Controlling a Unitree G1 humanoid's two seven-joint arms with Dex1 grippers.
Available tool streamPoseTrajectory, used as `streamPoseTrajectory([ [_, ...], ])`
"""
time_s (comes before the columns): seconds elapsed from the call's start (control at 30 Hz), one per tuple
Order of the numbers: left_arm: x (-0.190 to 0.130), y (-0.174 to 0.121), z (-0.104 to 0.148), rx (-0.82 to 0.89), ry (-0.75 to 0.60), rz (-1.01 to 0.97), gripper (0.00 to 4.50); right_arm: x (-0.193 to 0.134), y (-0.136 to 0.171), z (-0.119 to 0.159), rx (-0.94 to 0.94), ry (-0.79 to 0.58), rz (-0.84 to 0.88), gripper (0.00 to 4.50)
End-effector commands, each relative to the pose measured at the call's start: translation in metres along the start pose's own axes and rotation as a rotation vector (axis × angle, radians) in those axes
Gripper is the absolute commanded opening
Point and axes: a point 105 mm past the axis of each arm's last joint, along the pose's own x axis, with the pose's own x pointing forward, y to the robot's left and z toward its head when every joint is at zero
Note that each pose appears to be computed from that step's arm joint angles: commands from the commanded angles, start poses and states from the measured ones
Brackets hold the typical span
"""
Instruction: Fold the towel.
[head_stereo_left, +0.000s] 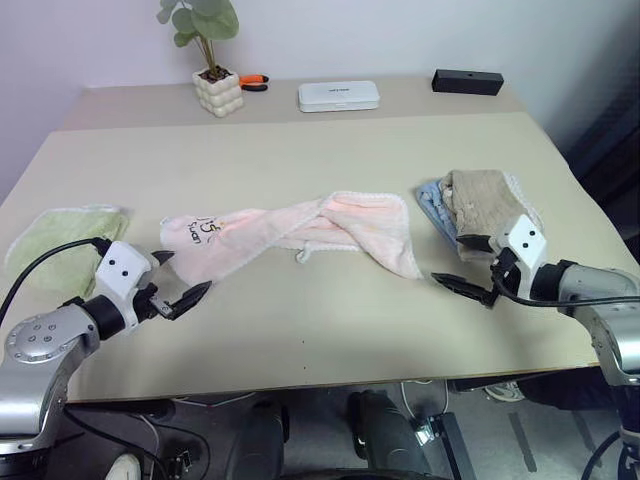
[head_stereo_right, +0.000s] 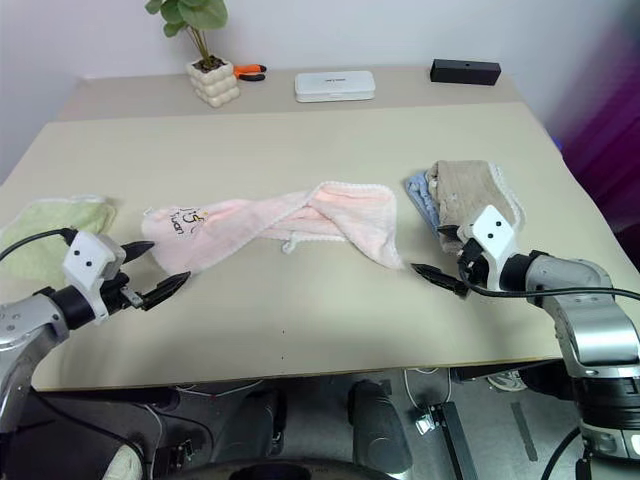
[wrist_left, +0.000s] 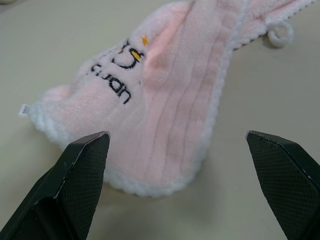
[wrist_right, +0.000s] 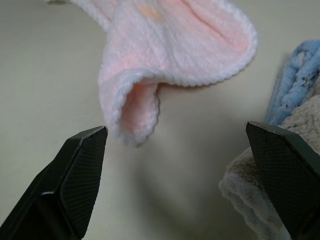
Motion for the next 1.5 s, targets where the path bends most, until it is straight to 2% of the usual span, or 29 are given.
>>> streamPoseTrajectory([
  [0.03, -0.004, 0.007, 0.003, 0.046, 0.006, 0.016, 4.46, -0.003, -0.002, 0.014, -0.039, -0.037, -0.015, 4.5],
  [0.2, 0.0, 0.003, 0.01, 0.055, -0.014, -0.008, 4.46, -0.001, 0.0, 0.016, -0.039, -0.046, -0.014, 4.5],
  [0.37, 0.008, -0.025, 0.019, 0.134, -0.036, -0.136, 4.46, 0.004, 0.008, 0.014, -0.032, -0.052, -0.004, 4.5],
  [0.5, 0.012, -0.039, 0.016, 0.182, -0.001, -0.203, 4.46, 0.014, 0.013, 0.018, -0.033, -0.079, 0.003, 4.5],
  [0.63, 0.019, -0.026, 0.003, 0.272, 0.072, -0.142, 4.46, 0.023, 0.019, 0.022, -0.032, -0.104, 0.016, 4.5],
  [0.97, 0.025, -0.016, -0.005, 0.274, 0.087, -0.118, 4.46, 0.026, 0.023, 0.025, -0.033, -0.114, 0.017, 4.5],
  [1.03, 0.032, -0.005, -0.018, 0.272, 0.124, -0.104, 4.46, 0.029, 0.025, 0.029, -0.032, -0.132, 0.014, 4.5],
  [1.13, 0.043, 0.009, -0.034, 0.287, 0.173, -0.084, 3.66, 0.033, 0.028, 0.033, -0.031, -0.157, 0.005, 4.5],
  [1.37, 0.045, 0.023, -0.034, 0.315, 0.17, -0.06, 0.16, 0.036, 0.033, 0.034, -0.028, -0.168, 0.005, 4.5],
  [1.5, 0.046, 0.023, -0.03, 0.334, 0.162, -0.061, 0.07, 0.038, 0.034, 0.036, -0.036, -0.172, 0.005, 4.5],
])
